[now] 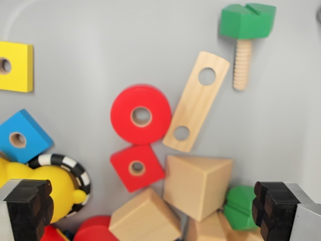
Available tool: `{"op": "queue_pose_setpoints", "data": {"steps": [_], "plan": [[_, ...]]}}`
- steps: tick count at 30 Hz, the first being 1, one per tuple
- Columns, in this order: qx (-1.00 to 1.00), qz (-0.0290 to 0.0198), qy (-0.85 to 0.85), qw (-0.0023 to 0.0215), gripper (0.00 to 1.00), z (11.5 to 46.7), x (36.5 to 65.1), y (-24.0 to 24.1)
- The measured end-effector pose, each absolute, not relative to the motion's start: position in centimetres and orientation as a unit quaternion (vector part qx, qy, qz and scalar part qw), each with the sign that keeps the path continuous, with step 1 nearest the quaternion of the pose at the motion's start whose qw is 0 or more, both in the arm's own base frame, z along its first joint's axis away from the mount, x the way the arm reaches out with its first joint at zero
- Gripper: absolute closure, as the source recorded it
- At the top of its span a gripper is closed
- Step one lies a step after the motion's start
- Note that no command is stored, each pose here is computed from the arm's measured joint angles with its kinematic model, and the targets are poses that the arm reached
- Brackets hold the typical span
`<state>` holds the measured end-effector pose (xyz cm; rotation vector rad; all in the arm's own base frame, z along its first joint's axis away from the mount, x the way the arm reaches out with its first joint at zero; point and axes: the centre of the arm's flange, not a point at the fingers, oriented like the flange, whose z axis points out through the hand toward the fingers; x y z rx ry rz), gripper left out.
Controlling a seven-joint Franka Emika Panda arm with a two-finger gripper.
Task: Pick an object from the bin
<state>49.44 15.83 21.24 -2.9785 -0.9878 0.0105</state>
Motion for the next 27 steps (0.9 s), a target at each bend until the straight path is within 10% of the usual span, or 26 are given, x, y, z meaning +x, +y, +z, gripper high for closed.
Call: {"op": "queue_pose_setpoints", "data": {"steps": [27], "plan": [[-0.939, 0.0043, -0.345, 0.0029, 0.00, 12.0, 49.0, 16.6]]}}
